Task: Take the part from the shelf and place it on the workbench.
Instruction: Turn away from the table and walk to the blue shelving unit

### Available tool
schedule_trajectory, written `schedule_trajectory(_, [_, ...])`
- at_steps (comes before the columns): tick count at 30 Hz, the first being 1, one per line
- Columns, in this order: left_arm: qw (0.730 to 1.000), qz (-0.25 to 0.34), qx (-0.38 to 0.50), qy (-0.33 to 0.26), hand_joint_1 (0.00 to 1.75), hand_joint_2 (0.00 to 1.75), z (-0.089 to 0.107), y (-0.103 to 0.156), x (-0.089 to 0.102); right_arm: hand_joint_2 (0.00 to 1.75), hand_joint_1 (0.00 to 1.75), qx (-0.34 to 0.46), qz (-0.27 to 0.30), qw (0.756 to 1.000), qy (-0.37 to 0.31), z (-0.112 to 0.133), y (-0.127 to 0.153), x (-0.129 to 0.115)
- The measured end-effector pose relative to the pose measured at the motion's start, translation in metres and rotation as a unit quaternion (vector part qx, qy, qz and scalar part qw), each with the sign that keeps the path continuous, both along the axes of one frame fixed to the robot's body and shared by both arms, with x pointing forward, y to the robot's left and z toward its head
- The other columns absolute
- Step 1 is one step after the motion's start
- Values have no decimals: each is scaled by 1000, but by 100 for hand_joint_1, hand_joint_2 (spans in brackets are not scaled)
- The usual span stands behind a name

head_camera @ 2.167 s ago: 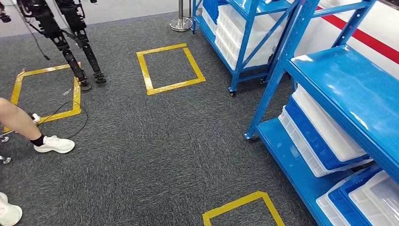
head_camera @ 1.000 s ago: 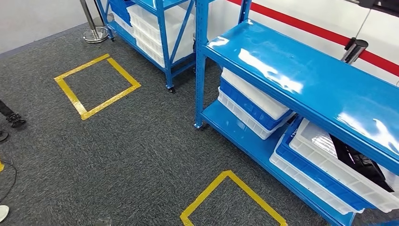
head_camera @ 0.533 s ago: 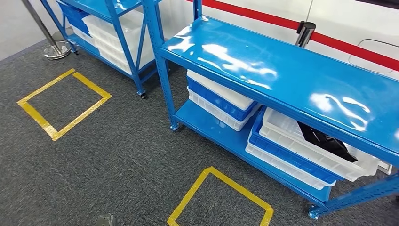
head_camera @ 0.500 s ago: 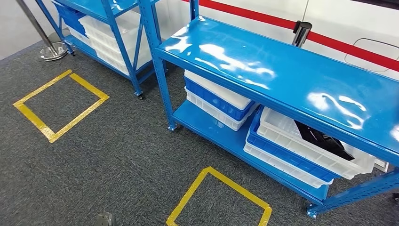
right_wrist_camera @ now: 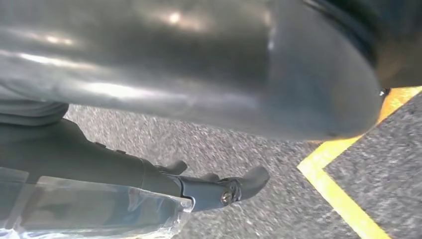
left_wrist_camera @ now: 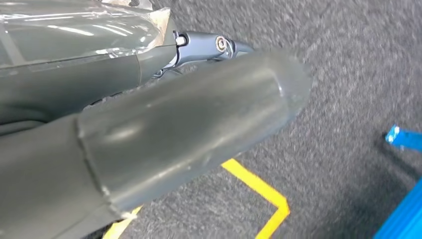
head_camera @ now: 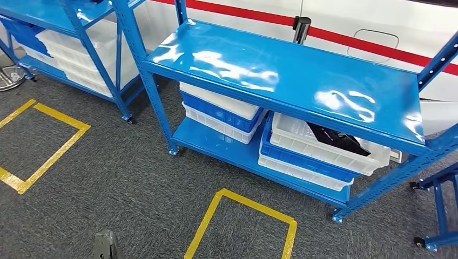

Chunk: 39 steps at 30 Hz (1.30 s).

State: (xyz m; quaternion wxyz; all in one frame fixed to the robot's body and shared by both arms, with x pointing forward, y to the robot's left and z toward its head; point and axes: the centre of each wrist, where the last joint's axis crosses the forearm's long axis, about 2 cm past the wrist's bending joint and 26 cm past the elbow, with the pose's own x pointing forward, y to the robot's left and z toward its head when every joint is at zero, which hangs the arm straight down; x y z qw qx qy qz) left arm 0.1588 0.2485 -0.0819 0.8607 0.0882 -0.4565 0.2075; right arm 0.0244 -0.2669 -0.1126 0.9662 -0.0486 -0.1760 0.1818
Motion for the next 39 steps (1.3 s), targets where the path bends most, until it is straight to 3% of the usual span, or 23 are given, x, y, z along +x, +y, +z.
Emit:
schedule_trajectory(21, [1000, 15, -6, -3, 0, 0, 1, 2, 3, 0, 0, -12, 5, 1000, 2, 0, 2, 1])
schedule_trajectory(25, [1000, 16, -2, -1, 0, 175, 1, 2, 3, 0, 0, -13, 5, 1000, 3, 0, 2, 1])
schedule_trajectory(29, [1000, 16, -3, -2, 0, 175, 1, 3, 3, 175, 0, -13, 4, 1000, 8, 0, 2, 2])
schedule_trajectory(37, [1000, 7, -3, 14, 0, 175, -2, 4, -5, 175, 0, -3, -1, 1000, 15, 0, 2, 0])
schedule_trajectory(39, [1000, -5, -9, 29, 0, 87, -5, 3, -13, 175, 0, 0, -7, 1000, 18, 0, 1, -1])
